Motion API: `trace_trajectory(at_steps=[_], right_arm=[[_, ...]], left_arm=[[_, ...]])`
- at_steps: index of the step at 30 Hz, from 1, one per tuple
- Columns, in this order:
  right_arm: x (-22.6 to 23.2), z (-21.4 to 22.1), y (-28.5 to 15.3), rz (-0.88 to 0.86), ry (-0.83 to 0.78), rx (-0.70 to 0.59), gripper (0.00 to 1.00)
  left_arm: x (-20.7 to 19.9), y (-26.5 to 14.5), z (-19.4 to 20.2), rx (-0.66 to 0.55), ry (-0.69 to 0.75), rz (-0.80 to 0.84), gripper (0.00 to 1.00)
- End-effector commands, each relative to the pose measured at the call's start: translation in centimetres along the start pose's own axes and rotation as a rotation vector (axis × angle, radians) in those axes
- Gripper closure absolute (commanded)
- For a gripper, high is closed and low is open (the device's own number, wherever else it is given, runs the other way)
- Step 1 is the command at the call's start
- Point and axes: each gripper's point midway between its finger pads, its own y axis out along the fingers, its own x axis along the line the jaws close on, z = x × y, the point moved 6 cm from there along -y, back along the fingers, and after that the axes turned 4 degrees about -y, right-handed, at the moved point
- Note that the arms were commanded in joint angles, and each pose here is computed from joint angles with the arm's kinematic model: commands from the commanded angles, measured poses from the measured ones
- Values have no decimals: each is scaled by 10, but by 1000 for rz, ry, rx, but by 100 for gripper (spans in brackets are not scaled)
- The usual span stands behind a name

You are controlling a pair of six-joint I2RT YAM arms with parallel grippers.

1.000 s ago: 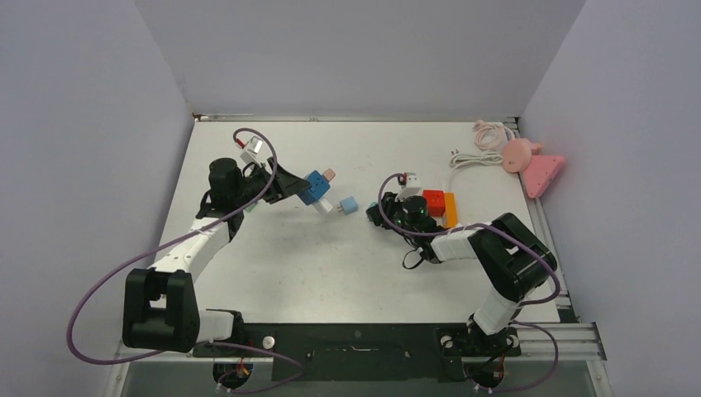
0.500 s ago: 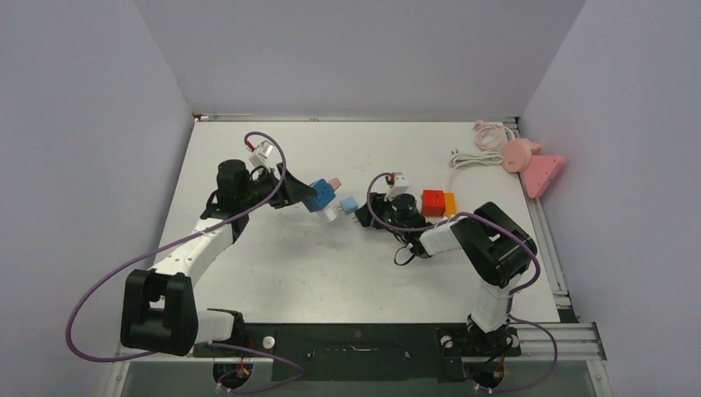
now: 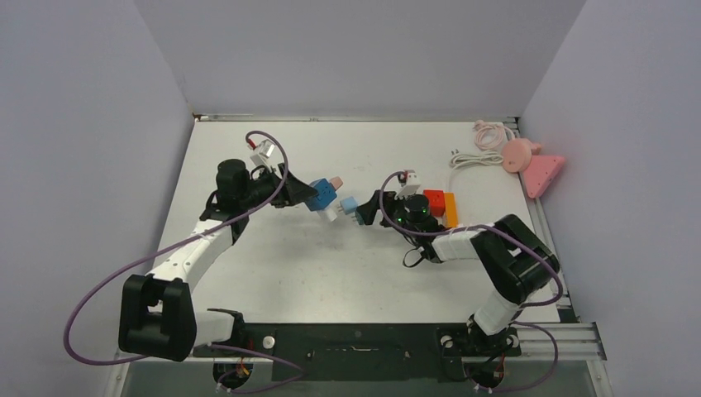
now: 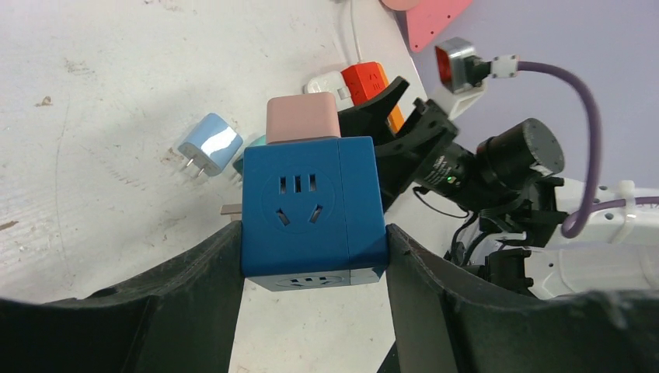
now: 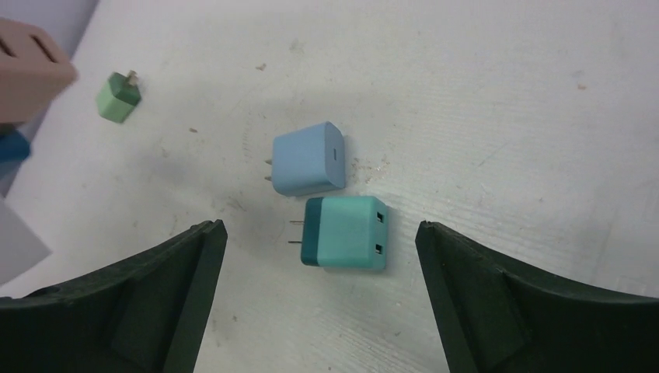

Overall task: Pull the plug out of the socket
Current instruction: Place the plug at the center of the board.

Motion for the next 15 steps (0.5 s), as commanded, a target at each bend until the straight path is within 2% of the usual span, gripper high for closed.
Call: trace_trajectory(at_steps=[1, 3, 12, 15], right_arm=[[22, -65, -28, -152, 20, -212, 0], [27, -81, -42, -238, 34, -248, 6], [74, -127, -92, -639, 4, -310, 10], [84, -133, -104, -756, 22, -304, 9]], left_arm=[[-46, -11, -28, -105, 185, 154, 100], [-51, -13, -27, -107, 216, 173, 100], [-91, -23, -10, -94, 337, 431, 100], [-95, -23, -7, -86, 344, 450, 100]])
